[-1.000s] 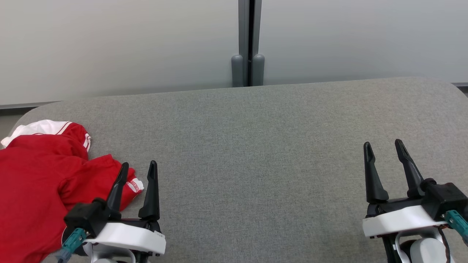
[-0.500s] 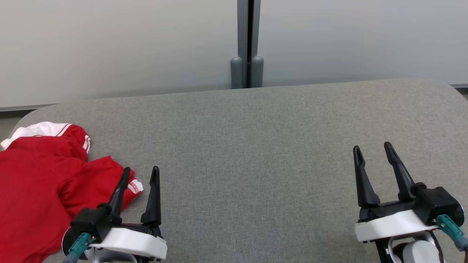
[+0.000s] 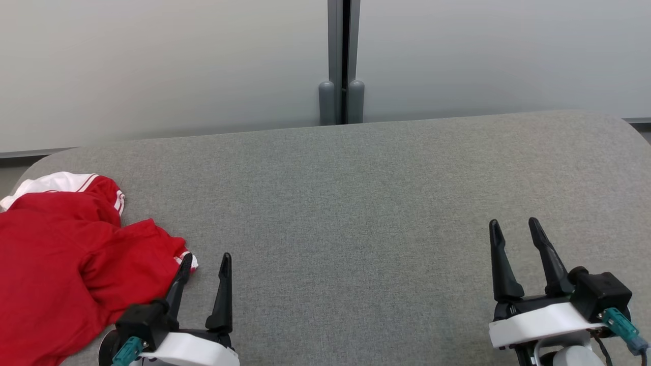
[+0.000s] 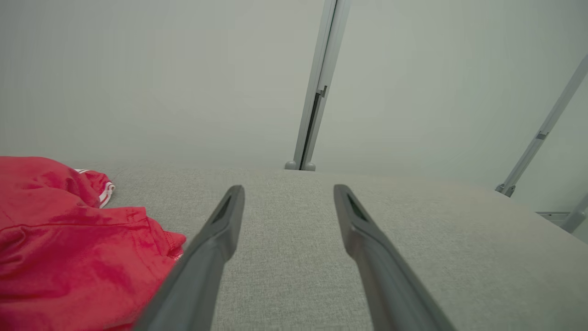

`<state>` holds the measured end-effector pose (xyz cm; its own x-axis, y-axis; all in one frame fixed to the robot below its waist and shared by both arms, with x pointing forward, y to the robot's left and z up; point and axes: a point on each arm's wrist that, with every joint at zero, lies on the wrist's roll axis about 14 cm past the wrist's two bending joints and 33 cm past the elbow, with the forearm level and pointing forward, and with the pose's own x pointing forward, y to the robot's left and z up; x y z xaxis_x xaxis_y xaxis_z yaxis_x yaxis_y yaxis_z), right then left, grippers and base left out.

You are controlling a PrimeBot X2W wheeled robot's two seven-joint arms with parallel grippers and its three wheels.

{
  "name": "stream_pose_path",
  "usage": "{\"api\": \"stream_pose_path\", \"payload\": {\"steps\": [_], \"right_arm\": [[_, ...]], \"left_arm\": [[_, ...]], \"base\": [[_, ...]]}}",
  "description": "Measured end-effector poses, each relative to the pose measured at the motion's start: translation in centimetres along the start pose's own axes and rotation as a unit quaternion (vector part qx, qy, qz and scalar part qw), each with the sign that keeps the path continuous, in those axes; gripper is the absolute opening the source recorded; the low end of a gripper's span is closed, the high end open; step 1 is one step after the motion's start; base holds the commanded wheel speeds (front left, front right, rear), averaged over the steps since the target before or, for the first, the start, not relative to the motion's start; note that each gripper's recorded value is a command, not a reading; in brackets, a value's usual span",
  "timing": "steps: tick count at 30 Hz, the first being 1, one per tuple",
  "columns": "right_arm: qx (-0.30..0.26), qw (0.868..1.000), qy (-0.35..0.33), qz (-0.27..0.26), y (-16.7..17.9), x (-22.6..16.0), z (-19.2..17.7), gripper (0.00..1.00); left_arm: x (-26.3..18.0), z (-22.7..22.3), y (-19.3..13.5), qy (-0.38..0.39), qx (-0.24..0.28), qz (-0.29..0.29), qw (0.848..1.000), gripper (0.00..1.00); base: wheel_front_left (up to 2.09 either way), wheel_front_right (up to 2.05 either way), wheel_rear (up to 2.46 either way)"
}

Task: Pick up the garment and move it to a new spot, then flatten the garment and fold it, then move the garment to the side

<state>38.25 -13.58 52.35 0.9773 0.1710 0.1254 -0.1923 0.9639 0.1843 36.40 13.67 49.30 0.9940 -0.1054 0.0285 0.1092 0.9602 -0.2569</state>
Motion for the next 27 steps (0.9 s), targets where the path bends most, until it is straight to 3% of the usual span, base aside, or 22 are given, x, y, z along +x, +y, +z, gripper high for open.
{"api": "stream_pose_path", "payload": {"steps": [12,27], "right_arm": [[-0.04,0.999,0.013,0.016,0.7,-0.2,-1.0,1.0],[-0.035,0.999,0.018,0.019,0.9,-0.1,-1.3,1.0]], "left_arm": [[-0.2,-0.8,-0.7,0.007,0.03,-0.015,0.999,1.0],[-0.3,-0.8,-0.9,0.008,0.028,-0.02,0.999,1.0]], "base": [[0.0,0.0,0.0],[0.0,0.0,0.0]]}}
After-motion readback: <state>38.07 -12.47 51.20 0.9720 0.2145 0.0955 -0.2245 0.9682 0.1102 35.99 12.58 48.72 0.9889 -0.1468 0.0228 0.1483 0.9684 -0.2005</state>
